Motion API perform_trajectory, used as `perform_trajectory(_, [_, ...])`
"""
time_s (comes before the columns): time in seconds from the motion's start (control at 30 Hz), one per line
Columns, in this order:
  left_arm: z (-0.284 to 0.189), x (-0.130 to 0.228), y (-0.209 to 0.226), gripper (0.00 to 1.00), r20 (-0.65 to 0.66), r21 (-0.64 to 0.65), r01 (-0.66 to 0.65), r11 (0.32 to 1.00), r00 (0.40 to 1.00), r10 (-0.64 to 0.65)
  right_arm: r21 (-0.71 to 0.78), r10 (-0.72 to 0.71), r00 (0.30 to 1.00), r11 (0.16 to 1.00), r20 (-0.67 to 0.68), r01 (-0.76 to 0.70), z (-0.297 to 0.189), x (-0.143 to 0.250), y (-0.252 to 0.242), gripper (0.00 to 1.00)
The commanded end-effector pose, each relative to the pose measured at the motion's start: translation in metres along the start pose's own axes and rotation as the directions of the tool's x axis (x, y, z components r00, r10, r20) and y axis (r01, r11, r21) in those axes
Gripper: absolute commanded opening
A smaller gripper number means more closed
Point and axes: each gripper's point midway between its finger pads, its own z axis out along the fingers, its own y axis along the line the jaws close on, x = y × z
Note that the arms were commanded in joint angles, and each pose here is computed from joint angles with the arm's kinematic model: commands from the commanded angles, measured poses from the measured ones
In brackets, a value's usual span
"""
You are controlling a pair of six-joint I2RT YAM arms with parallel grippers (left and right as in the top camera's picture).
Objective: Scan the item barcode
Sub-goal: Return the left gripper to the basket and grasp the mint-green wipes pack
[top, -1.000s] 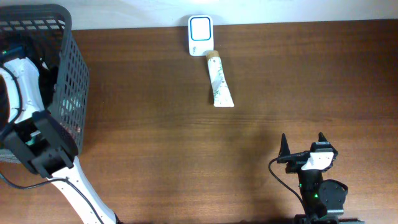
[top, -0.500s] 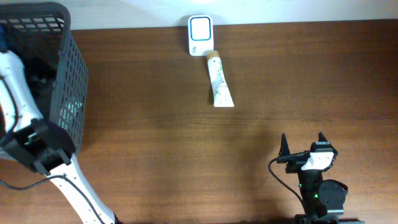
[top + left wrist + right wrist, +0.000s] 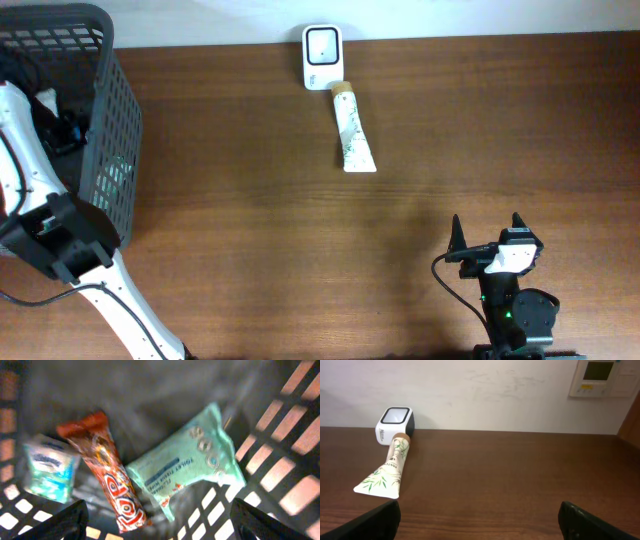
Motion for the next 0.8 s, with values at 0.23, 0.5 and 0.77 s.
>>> perform_trajectory(0.23, [0.042, 0.028, -0.011, 0.7, -0.126, 0.114, -0.358, 0.927, 0.92, 0.371, 0.012, 0.008, 1.0, 1.0, -0.003, -0.007, 0.0, 0.003, -0.002, 0.99])
perform_trajectory(0.5, [0.077, 0.008, 0.007, 0.68, -0.075, 0.053, -0.42, 0.906, 0.903, 0.423, 0.012, 0.008, 1.0, 1.0, -0.004, -0.007, 0.0, 0.003, -0.002, 0.99])
perform_trajectory(0.77, [0.103, -0.013, -0.006, 0.0, 0.033, 0.077, -0.419, 0.905, 0.908, 0.418, 0.012, 0.008, 1.0, 1.0, -0.003, -0.007, 0.0, 0.003, -0.002, 0.99])
